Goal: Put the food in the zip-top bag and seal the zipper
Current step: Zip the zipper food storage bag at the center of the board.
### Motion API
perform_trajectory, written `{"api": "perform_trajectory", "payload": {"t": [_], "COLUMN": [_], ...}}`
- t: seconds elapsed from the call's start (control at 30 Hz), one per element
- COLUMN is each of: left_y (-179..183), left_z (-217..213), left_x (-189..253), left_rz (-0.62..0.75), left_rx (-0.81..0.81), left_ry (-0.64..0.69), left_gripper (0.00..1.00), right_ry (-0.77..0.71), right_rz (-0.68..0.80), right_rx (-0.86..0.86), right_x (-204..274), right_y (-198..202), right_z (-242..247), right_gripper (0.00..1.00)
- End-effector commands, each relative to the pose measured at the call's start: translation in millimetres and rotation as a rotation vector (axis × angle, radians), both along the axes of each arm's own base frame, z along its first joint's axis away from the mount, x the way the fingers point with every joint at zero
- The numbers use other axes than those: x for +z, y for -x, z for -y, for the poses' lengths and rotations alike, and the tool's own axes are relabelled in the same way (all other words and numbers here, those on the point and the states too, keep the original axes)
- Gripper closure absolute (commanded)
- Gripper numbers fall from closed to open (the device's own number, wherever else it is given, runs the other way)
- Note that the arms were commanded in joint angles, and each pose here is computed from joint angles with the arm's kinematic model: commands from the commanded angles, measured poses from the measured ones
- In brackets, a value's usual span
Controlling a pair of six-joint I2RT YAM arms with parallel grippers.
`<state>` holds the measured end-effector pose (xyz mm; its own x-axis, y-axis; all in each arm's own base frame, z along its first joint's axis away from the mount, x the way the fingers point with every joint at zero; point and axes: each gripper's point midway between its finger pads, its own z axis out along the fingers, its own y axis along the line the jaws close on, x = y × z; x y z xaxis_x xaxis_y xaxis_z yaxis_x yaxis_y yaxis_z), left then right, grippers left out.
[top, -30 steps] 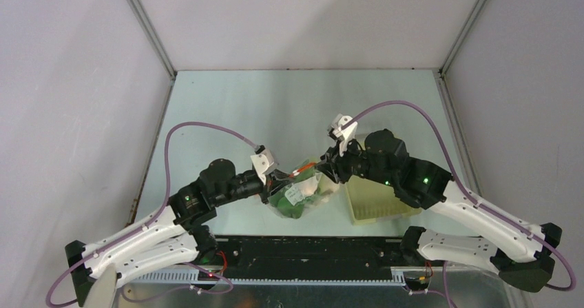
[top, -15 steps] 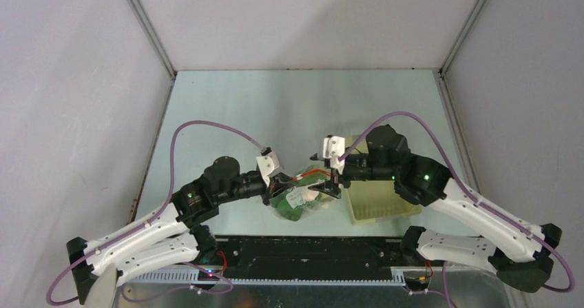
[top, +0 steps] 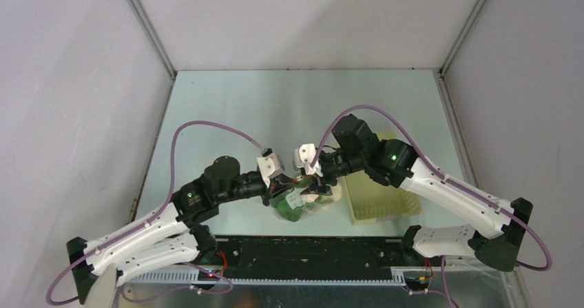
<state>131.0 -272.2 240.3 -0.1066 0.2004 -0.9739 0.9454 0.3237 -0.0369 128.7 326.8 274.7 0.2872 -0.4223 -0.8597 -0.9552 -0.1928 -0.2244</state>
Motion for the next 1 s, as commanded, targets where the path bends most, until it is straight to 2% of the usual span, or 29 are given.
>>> {"api": "perform_trajectory", "payload": {"t": [0.0,0.13,0.3,0.37,0.4,0.5,0.67,0.97], "left_y": [-1,-3,-5,-7,-7,-10,-25,-29], "left_z": [3,4,3,2,2,1,-12,-36], "left_x": [34,33,31,30,30,28,19,11], "left_rz": [0.072,0.071,0.073,0.075,0.077,0.072,0.054,0.044], "left_rx": [-0.016,-0.008,0.004,0.014,0.017,0.036,0.158,0.278], "left_ry": [0.07,0.066,0.061,0.06,0.061,0.056,0.039,0.09], "left_gripper": [1.0,1.0,1.0,1.0,1.0,1.0,1.0,1.0], "right_ry": [0.001,0.013,0.028,0.036,0.04,0.041,0.06,0.106], "right_rz": [0.032,0.027,0.022,0.016,0.013,0.012,0.027,0.025], "right_rx": [0.042,0.043,0.047,0.052,0.053,0.055,0.023,-0.128], "right_x": [13,11,11,11,10,11,10,11], "right_y": [0,-2,-2,-1,-1,0,-5,-34], "right_z": [-4,-7,-7,-6,-6,-5,4,45], "right_gripper": [0.36,0.4,0.51,0.64,0.76,0.88,0.93,0.92]}}
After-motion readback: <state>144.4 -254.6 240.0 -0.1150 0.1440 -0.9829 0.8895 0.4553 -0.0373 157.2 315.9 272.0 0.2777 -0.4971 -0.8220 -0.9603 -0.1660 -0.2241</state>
